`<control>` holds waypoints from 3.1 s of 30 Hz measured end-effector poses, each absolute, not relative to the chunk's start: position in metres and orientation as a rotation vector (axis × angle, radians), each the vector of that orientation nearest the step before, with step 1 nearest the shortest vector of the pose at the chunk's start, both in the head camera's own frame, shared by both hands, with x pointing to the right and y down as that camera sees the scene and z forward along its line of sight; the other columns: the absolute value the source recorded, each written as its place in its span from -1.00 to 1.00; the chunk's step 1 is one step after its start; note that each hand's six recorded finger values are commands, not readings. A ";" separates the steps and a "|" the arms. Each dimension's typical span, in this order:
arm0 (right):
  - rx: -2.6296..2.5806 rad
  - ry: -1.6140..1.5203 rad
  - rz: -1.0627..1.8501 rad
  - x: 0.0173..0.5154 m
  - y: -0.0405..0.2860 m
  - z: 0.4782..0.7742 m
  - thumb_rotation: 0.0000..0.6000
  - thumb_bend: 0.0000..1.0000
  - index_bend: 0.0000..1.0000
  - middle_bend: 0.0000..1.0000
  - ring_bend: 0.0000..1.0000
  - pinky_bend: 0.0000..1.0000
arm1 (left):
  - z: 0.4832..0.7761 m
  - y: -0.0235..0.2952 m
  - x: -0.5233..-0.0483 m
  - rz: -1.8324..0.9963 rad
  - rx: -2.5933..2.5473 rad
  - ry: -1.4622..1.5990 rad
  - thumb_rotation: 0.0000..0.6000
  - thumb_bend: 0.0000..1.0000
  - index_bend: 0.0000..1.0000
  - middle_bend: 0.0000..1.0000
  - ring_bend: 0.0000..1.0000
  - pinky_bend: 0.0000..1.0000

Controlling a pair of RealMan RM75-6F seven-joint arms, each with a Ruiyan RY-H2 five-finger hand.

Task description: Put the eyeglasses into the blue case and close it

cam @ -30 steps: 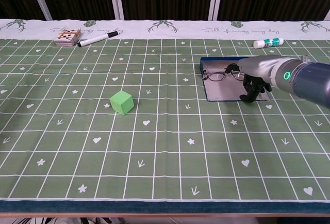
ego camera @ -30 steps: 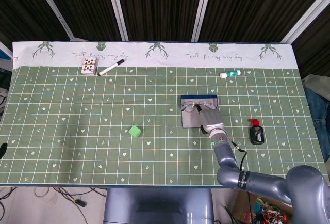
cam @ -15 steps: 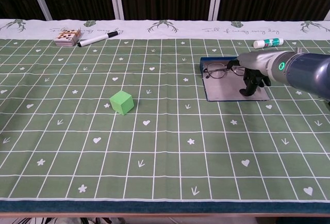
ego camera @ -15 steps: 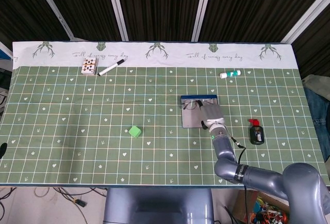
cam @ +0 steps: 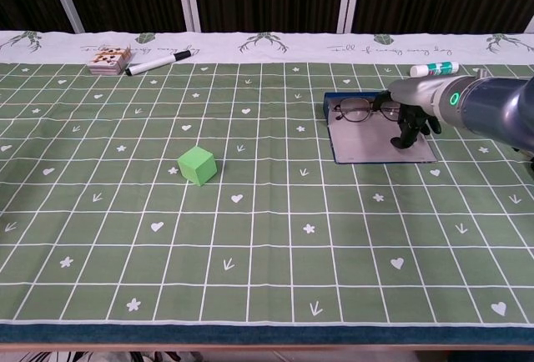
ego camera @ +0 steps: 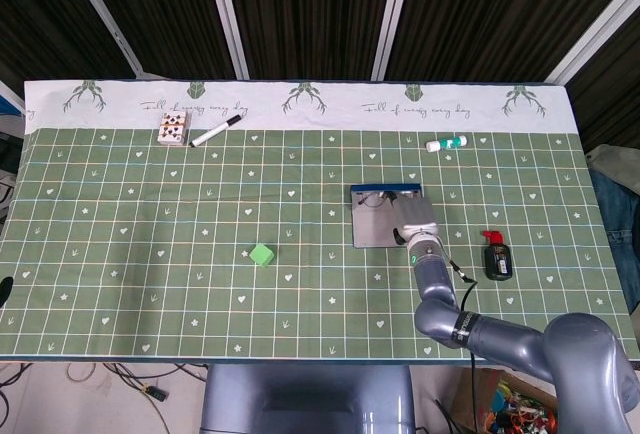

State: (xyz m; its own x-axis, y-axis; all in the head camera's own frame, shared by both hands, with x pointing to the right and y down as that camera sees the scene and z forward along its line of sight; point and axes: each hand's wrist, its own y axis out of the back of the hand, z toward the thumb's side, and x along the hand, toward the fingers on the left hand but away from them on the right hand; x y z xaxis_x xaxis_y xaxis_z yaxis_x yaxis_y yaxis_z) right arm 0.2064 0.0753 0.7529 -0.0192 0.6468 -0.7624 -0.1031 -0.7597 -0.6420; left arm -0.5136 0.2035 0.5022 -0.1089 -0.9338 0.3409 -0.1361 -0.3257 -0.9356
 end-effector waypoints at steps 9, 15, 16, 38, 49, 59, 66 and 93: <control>-1.748 -0.589 1.816 0.205 0.074 0.746 1.00 0.01 -0.83 0.45 0.44 0.33 | 0.502 0.203 -0.514 -1.506 -1.483 1.217 1.00 -0.36 -0.62 -1.00 -1.00 -1.00; -1.786 -0.605 1.765 0.200 0.079 0.730 1.00 -0.17 -0.84 0.37 0.40 0.32 | 0.502 0.204 -0.513 -1.507 -1.486 1.213 1.00 -0.36 -0.61 -1.00 -1.00 -1.00; -1.791 -0.609 1.754 0.199 0.080 0.727 1.00 -0.25 -0.84 0.31 0.35 0.32 | 0.502 0.204 -0.513 -1.507 -1.486 1.213 1.00 -0.36 -0.61 -1.00 -1.00 -1.00; -1.713 -0.763 1.494 0.216 0.115 0.706 1.00 -0.55 -0.55 -0.37 -0.39 -0.52 | 0.503 0.206 -0.511 -1.510 -1.488 1.201 1.00 -0.36 -0.61 -1.00 -1.00 -1.00; -1.714 -0.756 1.477 0.210 0.125 0.721 1.00 -0.55 -0.55 -0.39 -0.41 -0.53 | 0.504 0.206 -0.511 -1.512 -1.486 1.198 1.00 -0.36 -0.61 -1.00 -1.00 -1.00; -1.710 -0.749 1.494 0.207 0.125 0.734 1.00 -0.51 -0.47 -0.36 -0.41 -0.53 | 0.505 0.205 -0.512 -1.516 -1.485 1.196 1.00 -0.36 -0.60 -1.00 -1.00 -1.00; -1.709 -0.755 1.504 0.207 0.124 0.741 1.00 -0.42 -0.44 -0.36 -0.41 -0.53 | 0.505 0.205 -0.513 -1.517 -1.484 1.196 1.00 -0.36 -0.60 -1.00 -1.00 -1.00; -1.717 -0.770 1.516 0.210 0.126 0.745 1.00 -0.38 -0.41 -0.36 -0.41 -0.53 | 0.505 0.205 -0.513 -1.520 -1.481 1.194 1.00 -0.36 -0.60 -1.00 -1.00 -1.00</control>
